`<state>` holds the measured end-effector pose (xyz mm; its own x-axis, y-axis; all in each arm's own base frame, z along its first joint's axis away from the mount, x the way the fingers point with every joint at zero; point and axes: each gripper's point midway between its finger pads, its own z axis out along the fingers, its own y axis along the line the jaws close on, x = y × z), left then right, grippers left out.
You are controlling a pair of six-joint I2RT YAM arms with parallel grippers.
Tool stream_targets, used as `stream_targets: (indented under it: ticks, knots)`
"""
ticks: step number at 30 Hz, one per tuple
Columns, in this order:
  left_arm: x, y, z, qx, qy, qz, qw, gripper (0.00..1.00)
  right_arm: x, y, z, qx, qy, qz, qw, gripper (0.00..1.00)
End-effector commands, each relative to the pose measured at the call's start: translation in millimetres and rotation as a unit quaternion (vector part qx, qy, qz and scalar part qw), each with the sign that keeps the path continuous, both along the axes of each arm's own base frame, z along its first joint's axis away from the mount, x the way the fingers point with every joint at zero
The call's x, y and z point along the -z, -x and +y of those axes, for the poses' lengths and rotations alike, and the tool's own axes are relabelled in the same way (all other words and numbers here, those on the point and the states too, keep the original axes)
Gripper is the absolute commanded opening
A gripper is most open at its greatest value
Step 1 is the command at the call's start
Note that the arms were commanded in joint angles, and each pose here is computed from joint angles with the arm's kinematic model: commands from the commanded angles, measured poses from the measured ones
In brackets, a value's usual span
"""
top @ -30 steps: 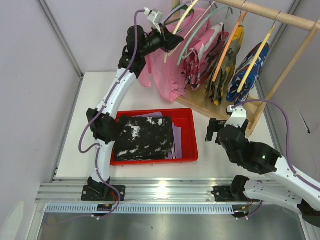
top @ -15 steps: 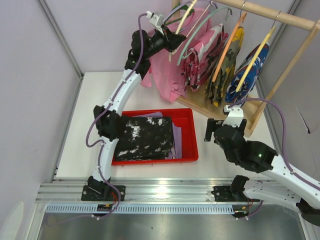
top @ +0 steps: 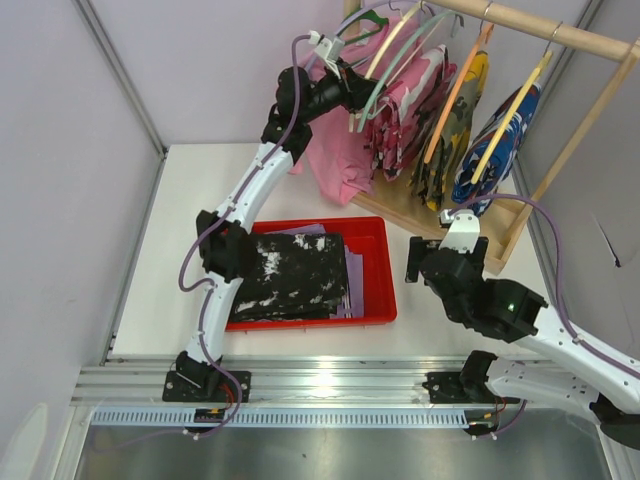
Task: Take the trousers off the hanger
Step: Hang the hanger back to the clothesline with the left arm
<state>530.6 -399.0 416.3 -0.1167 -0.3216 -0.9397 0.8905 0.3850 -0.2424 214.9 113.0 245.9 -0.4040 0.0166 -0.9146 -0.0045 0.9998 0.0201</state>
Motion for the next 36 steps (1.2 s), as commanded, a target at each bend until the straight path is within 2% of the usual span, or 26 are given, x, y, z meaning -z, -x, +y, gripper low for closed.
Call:
stream_targets:
  ticks: [1,5,15,18,21,22,24,25,26,27,28,29,31,32,33,35,36]
  knots:
    - [-49,10,8,-0.005,0.035,-0.077,0.996,0.0,-12,-3,-6,0.02,-0.014,-0.024,0.999,0.98]
    - [-40,-1,7,-0.017,0.045,-0.061,0.997,0.0,-12,-3,-6,0.024,-0.015,-0.021,0.999,0.98]
    - [-52,-7,9,-0.039,0.081,-0.062,0.994,0.0,-20,-5,-7,0.026,-0.017,-0.033,0.999,0.98]
    - [-47,-7,6,-0.037,0.079,-0.055,0.995,0.0,-47,-14,4,0.009,-0.033,-0.069,0.997,0.98]
    - [-51,-5,8,-0.034,0.084,-0.053,0.994,0.0,-105,-30,21,-0.035,-0.025,-0.157,0.987,0.94]
    - [-53,-3,7,-0.032,0.085,-0.054,0.994,0.0,-142,-39,26,-0.042,-0.025,-0.21,0.976,0.85]
    - [-58,-1,8,-0.033,0.088,-0.055,0.994,0.0,-187,-48,37,-0.062,-0.046,-0.268,0.96,0.71]
    - [-58,-1,8,-0.034,0.088,-0.056,0.994,0.0,-191,-61,46,-0.069,-0.022,-0.272,0.96,0.6]
    - [-61,-1,10,-0.038,0.089,-0.058,0.994,0.0,-222,-73,31,-0.047,-0.031,-0.294,0.954,0.53]
    - [-63,-1,12,-0.042,0.09,-0.058,0.993,0.0,-236,-82,45,-0.088,-0.032,-0.304,0.948,0.47]
    - [-61,-1,11,-0.044,0.09,-0.053,0.994,0.0,-241,-91,48,-0.104,-0.022,-0.297,0.949,0.37]
    - [-60,-1,11,-0.041,0.09,-0.049,0.994,0.0,-239,-116,53,-0.104,-0.007,-0.286,0.952,0.32]
    - [-58,1,9,-0.033,0.093,-0.036,0.994,0.0,-286,-123,63,-0.136,-0.021,-0.336,0.932,0.19]
    - [-58,4,7,-0.027,0.093,-0.033,0.995,0.0,-283,-141,75,-0.152,0.009,-0.336,0.929,0.18]
    - [-55,4,6,-0.024,0.092,-0.026,0.995,0.0,-306,-143,76,-0.157,0.015,-0.362,0.919,0.17]
    - [-54,9,3,-0.011,0.089,-0.022,0.996,0.0,-304,-164,99,-0.193,0.046,-0.364,0.91,0.14]
    - [-54,11,2,-0.009,0.088,-0.019,0.996,0.0,-324,-169,95,-0.191,0.041,-0.384,0.902,0.13]
